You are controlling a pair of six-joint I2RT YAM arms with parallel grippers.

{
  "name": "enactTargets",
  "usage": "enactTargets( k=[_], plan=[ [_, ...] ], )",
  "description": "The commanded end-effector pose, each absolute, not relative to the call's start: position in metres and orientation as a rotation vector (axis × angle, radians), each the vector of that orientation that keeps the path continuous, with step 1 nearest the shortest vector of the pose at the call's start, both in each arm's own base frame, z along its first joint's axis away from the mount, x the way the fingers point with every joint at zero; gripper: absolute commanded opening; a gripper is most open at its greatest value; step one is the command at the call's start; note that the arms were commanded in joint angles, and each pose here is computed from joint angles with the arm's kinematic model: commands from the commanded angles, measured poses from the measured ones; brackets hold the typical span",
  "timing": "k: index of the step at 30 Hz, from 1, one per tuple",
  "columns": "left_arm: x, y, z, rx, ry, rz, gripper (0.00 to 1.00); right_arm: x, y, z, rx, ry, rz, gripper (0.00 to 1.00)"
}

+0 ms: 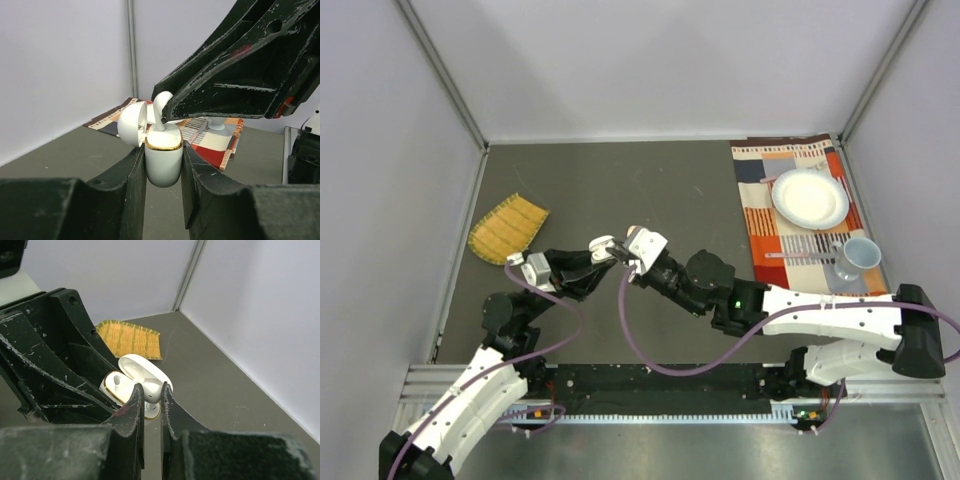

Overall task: Insert the wireless bluetooth earbuds into the charging case
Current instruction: Insert the right earbud into the right side groove of the charging case.

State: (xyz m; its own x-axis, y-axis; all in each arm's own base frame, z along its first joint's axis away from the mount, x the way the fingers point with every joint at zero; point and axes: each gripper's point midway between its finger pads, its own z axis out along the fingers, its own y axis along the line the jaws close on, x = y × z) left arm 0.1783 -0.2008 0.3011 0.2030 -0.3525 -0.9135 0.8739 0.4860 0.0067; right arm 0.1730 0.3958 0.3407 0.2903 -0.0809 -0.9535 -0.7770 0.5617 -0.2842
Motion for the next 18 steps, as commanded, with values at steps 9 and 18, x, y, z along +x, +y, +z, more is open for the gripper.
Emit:
enactTargets(
  k=[9,18],
  plan=[
    [0.1834,-0.1874,0.3225,0.526,0.955,-0.881,0.0,0.1658,0.4087,0.3468,-0.858,1.283,0.583,0.0],
    [0.1885,-0.182,0.3227,0.486,0.956,-0.856,0.0,0.1685,0.4083,0.3442,-0.865,1.316,0.514,0.0]
  ],
)
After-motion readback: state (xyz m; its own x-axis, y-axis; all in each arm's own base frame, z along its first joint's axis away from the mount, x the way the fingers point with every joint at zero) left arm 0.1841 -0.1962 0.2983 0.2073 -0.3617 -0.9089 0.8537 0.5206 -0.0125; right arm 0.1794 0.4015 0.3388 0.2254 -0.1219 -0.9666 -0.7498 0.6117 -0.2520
